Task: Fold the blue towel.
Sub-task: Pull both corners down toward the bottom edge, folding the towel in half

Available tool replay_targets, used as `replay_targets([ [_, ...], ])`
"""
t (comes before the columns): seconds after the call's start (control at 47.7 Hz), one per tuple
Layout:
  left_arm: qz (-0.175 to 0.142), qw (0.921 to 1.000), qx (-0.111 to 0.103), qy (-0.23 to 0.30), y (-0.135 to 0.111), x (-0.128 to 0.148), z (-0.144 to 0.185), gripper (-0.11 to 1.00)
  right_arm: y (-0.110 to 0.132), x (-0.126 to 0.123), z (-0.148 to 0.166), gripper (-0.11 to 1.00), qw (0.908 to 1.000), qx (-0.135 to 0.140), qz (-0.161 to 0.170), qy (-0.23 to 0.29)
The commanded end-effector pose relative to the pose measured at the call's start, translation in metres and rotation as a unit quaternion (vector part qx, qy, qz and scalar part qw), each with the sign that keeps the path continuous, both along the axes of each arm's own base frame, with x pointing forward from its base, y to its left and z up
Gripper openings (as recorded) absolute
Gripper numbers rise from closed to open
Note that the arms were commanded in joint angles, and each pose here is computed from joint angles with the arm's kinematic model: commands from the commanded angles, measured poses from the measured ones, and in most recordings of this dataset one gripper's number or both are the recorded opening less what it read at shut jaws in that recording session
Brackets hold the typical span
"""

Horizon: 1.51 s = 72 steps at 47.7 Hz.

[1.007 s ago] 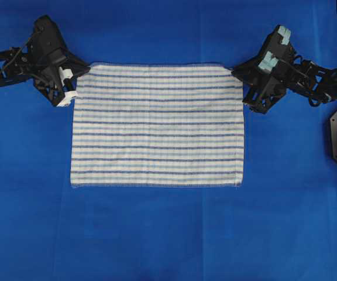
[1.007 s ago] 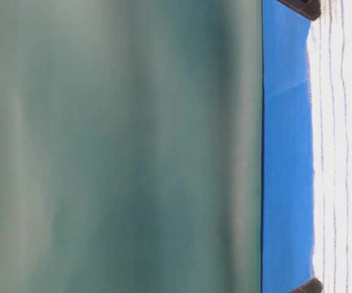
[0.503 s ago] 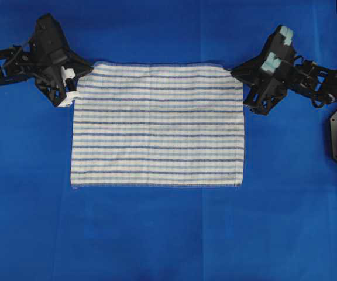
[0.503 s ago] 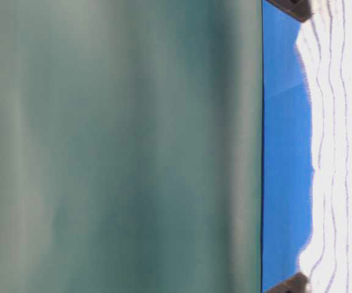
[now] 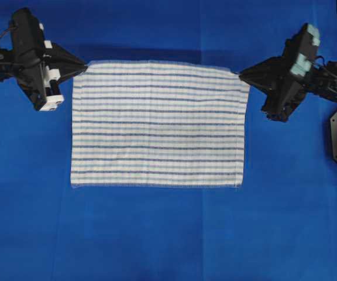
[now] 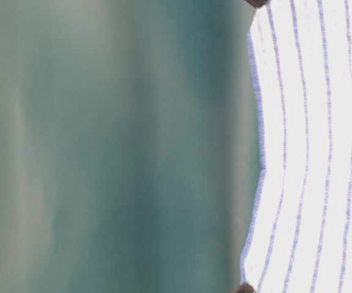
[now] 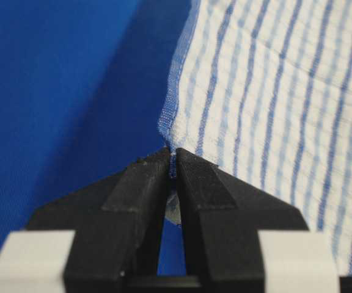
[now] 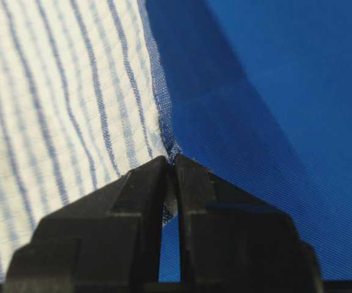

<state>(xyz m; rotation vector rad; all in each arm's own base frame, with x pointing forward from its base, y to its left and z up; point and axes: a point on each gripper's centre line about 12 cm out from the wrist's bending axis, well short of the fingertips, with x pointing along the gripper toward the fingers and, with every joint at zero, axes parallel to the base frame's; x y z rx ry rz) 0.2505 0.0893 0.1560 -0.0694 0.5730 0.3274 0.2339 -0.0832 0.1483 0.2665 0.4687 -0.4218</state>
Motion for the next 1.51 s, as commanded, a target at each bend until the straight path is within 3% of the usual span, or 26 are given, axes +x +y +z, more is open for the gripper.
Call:
replay_targets([
  [0.0, -0.005, 0.9999, 0.001, -0.010, -0.004, 0.000, 0.005, 0.04, 0.000, 0.001, 0.008, -0.02, 0.9999, -0.002, -0.001, -0.015],
  [0.147, -0.025, 0.9996, -0.002, -0.014, -0.015, 0.005, 0.006, 0.04, 0.005, 0.003, 0.007, -0.02, 0.9999, 0.002, 0.009, -0.013],
  [0.378, -0.073, 0.9970, -0.015, -0.021, -0.044, 0.010, 0.008, 0.04, 0.029, 0.005, 0.006, -0.02, 0.9988, 0.032, 0.036, -0.011],
  [0.629, -0.123, 0.9912, -0.039, -0.029, -0.079, 0.013, 0.010, 0.04, 0.064, 0.006, 0.014, -0.02, 0.9940, 0.066, 0.081, -0.032],
  [1.007, -0.185, 0.9794, -0.077, -0.022, -0.124, 0.013, 0.001, 0.04, 0.108, 0.008, 0.007, -0.02, 0.9849, 0.124, 0.119, -0.023],
  [1.258, -0.202, 0.9756, -0.086, 0.011, -0.138, 0.016, -0.022, 0.04, 0.139, 0.022, -0.009, -0.02, 0.9799, 0.141, 0.140, 0.010],
  [1.489, -0.202, 0.9751, -0.088, 0.024, -0.140, 0.016, -0.029, 0.04, 0.152, 0.031, -0.019, -0.02, 0.9779, 0.145, 0.148, 0.030],
])
